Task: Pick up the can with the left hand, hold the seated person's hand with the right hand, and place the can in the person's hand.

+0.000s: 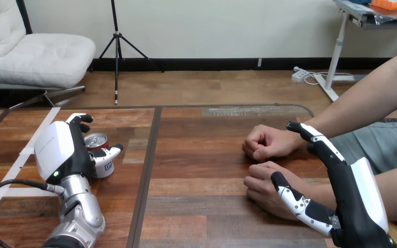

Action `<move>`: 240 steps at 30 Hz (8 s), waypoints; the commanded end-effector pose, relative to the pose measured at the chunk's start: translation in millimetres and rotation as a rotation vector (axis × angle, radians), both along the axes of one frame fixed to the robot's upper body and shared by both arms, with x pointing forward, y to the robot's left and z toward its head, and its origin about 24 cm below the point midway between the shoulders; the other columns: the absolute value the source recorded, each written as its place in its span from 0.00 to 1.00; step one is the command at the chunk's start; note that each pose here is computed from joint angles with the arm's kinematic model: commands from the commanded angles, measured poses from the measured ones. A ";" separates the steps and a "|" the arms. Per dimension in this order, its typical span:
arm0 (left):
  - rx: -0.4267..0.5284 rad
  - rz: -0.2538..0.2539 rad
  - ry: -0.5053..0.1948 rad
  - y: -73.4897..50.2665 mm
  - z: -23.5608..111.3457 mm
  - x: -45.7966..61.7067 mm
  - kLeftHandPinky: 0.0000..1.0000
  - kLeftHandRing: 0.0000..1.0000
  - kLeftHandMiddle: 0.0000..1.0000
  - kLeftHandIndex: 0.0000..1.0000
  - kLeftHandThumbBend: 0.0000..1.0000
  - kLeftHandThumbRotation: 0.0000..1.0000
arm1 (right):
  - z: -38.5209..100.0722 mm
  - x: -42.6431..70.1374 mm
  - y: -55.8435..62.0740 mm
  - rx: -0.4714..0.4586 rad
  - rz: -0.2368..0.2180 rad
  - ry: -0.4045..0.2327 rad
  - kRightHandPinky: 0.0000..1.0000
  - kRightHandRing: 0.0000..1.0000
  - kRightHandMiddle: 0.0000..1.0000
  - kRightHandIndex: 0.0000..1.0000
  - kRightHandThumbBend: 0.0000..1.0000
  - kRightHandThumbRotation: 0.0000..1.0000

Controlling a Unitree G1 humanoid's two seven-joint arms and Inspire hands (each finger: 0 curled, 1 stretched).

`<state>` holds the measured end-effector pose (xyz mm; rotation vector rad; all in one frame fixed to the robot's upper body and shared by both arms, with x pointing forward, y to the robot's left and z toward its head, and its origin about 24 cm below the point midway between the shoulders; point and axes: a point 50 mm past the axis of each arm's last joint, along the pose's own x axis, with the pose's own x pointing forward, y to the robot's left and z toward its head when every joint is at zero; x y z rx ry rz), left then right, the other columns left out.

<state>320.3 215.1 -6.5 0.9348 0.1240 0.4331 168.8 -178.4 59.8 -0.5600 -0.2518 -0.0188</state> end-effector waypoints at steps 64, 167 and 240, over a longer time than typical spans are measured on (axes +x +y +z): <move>0.053 -0.011 -0.082 -5.3 11.2 6.1 0.60 0.66 0.71 0.73 0.84 0.23 | 17.0 12.9 5.1 0.002 0.034 -0.107 0.86 0.90 0.89 0.84 0.47 0.00; 0.018 0.006 0.064 -8.2 15.3 19.8 0.64 0.71 0.77 0.80 0.83 0.28 | 15.1 1.9 2.6 -0.036 0.050 -0.096 0.84 0.88 0.87 0.82 0.47 0.00; -0.098 0.004 -0.058 -18.7 19.1 19.8 0.50 0.49 0.49 0.60 0.70 0.00 | 16.7 0.4 -2.1 -0.044 0.036 -0.087 0.82 0.87 0.87 0.82 0.48 0.00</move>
